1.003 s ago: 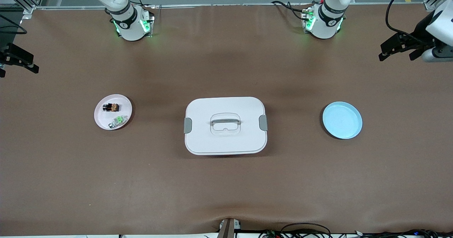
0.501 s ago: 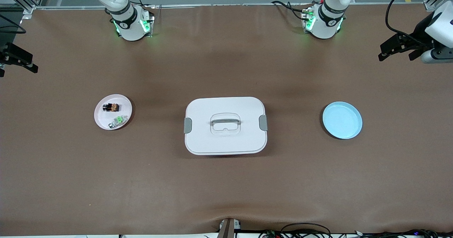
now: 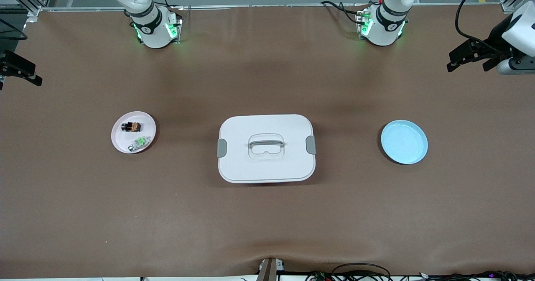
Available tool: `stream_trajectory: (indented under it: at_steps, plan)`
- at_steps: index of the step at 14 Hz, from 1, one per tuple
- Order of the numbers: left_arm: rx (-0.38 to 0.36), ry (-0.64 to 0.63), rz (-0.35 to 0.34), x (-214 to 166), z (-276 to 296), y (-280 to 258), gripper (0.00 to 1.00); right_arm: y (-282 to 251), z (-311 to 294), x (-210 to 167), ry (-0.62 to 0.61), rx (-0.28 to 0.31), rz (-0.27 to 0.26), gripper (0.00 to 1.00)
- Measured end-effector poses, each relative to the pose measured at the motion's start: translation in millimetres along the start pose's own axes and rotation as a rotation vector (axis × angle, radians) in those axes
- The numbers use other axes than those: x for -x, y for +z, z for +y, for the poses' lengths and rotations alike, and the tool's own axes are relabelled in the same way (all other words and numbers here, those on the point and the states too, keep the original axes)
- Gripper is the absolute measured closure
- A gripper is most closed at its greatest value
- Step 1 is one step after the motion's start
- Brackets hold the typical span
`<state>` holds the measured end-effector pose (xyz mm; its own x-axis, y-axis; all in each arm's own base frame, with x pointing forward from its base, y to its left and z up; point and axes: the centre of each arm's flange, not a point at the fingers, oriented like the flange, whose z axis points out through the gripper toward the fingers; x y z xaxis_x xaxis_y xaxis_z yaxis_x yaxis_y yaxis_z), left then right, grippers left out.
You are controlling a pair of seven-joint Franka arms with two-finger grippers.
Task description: Transfer orange switch to right arm and place
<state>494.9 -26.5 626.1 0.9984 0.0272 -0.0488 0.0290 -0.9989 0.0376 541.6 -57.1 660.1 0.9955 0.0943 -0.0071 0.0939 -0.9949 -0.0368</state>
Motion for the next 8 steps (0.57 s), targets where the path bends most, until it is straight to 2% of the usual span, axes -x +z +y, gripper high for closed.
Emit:
stream_trajectory:
  at_steps: [8]
  plan:
    - [0.000,0.000,0.000,0,0,0,0.00,1,18,7,0.057,-0.046,-0.016,0.00]
